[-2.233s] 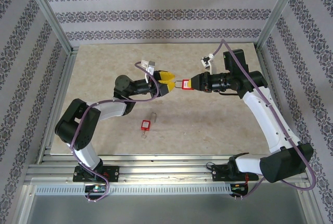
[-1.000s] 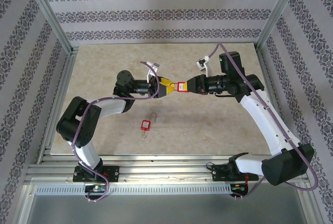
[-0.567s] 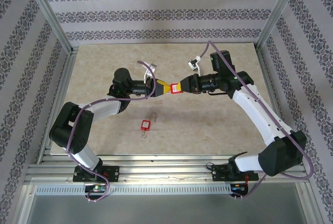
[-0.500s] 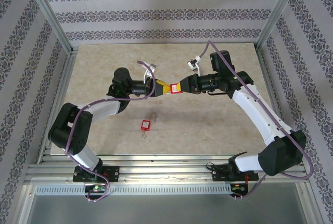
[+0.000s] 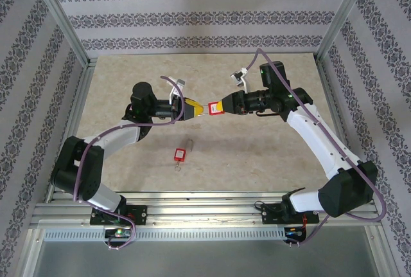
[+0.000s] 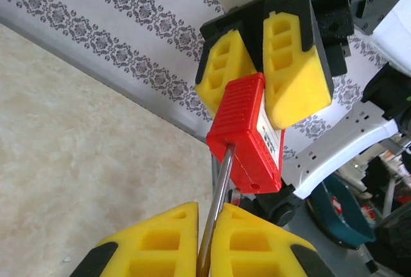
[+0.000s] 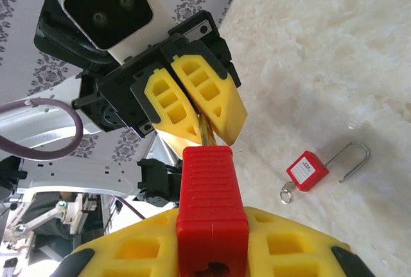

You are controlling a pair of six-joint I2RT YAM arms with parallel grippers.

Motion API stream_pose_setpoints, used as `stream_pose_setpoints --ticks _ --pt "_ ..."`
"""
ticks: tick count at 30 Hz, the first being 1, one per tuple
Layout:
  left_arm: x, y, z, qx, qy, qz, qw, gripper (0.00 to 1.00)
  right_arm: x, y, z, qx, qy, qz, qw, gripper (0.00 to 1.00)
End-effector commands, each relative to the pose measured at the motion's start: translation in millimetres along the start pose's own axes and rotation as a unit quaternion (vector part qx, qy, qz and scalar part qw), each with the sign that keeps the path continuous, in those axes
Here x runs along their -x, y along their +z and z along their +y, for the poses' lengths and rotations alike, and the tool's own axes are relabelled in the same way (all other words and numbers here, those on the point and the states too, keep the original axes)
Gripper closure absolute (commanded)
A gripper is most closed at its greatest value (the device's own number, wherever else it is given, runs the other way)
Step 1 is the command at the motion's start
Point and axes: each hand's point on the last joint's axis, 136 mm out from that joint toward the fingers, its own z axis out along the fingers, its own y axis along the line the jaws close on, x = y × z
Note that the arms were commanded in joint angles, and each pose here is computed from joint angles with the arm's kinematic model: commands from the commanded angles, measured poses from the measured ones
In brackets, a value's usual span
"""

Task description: Unlock with the key

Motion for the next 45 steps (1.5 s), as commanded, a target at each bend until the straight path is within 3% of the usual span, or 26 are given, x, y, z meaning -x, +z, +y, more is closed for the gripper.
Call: stream_pose_setpoints --ticks 1,5,6,7,8,10,12,17,21,23,25,27,36,45 --pt "-9.4 -25.9 35.1 0.107 0.008 0.006 0.994 1.00 8.3 -14.6 -7.2 -0.018 0.003 -0.030 0.999 1.00" --pt "-5.3 -25.6 25.7 0.129 0.064 -0.004 0.990 1.00 10.2 -9.5 -15.0 -0.018 0.017 -0.033 0.999 1.00" --pt "-4.2 -27.6 23.2 0.137 0.082 -0.010 0.987 0.89 10.7 -9.1 -16.3 -0.019 0.021 -0.034 0.999 1.00" --pt "-3.1 -31.3 20.5 0.148 0.096 -0.019 0.984 0.61 10.9 -8.3 -18.0 -0.020 0.024 -0.033 0.999 1.00" --pt "-2.1 -36.3 18.9 0.164 0.109 -0.027 0.980 0.46 11.8 -8.6 -18.9 -0.022 0.025 -0.034 0.999 1.00" --pt "1.9 -51.9 20.0 0.225 0.136 -0.045 0.964 0.01 12.6 -9.0 -18.7 -0.024 0.023 -0.035 0.999 1.00" --pt "13.0 -69.6 20.1 0.274 0.119 -0.064 0.952 0.00 12.5 -9.3 -20.8 -0.031 0.023 -0.035 0.999 1.00" --pt "28.1 -69.2 -3.1 0.240 -0.014 -0.098 0.966 0.00 9.2 -7.6 -25.3 -0.042 0.014 -0.034 0.998 1.00" --pt "20.0 -46.0 -23.1 0.229 -0.124 -0.080 0.962 0.06 5.1 -4.8 -26.7 -0.056 -0.012 -0.035 0.998 1.00" --pt "12.7 -38.1 -23.9 0.243 -0.187 -0.073 0.949 0.08 2.9 -1.9 -26.6 -0.067 -0.031 -0.035 0.997 1.00" --pt "3.7 -30.7 -18.9 0.237 -0.270 -0.070 0.930 0.20 -0.6 4.5 -23.9 -0.077 -0.058 -0.034 0.995 1.00" --pt "-2.7 -28.9 -14.8 0.246 -0.322 -0.074 0.911 0.24 -5.3 10.8 -20.0 -0.085 -0.083 -0.030 0.992 1.00" --pt "-18.0 -21.5 0.9 0.231 -0.467 -0.114 0.846 0.29 -21.3 24.7 -19.0 -0.100 -0.128 -0.021 0.987 1.00" --pt "-28.9 -1.6 0.7 0.204 -0.517 -0.109 0.824 0.33 -29.2 29.0 -16.2 -0.112 -0.181 -0.028 0.977 1.00"
